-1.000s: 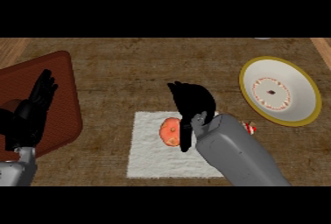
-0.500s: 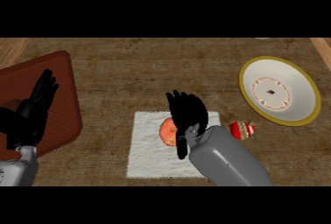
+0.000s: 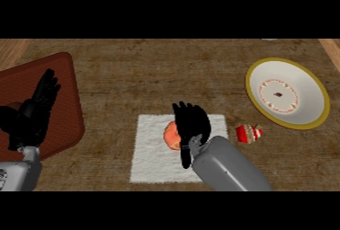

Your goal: Pick the squash from the placemat and place it in the bowl

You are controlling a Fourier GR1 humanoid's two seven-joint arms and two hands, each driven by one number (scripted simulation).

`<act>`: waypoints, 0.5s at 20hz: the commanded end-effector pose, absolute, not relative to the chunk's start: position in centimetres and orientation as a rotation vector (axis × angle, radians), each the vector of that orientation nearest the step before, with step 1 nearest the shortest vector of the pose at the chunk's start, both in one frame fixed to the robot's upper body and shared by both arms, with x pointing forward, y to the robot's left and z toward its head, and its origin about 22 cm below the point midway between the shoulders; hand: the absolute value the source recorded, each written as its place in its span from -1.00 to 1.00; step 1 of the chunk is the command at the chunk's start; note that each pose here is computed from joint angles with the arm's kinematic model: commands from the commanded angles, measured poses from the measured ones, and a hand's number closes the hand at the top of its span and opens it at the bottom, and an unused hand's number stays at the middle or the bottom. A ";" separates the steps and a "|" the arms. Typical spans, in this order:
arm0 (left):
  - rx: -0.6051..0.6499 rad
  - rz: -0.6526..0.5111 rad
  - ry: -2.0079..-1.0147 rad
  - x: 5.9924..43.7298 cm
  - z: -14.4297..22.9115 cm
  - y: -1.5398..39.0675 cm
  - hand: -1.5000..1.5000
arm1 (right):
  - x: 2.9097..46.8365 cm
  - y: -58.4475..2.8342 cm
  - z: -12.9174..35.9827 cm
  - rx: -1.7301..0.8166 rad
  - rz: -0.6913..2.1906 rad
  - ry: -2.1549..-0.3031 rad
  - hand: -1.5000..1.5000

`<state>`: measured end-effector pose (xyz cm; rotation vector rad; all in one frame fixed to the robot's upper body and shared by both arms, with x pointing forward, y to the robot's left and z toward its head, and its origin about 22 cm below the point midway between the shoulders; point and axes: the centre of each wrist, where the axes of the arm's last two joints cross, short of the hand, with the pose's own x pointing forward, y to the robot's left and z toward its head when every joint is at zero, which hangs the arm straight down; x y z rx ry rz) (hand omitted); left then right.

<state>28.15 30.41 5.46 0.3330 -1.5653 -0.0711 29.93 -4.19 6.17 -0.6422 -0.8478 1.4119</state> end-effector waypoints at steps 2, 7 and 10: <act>0.296 -0.082 -1.569 26.5 5.3 30.2 0.00 | 30.9 -3.5 5.6 -0.688 1.372 -0.830 -1.00; 0.315 -0.087 -1.587 28.3 7.5 31.3 0.00 | 31.6 -4.2 3.9 -0.688 1.396 -0.791 -1.00; 0.303 -0.073 -1.573 28.8 5.2 30.5 0.00 | 31.8 -4.0 3.3 -0.592 1.392 -0.758 1.00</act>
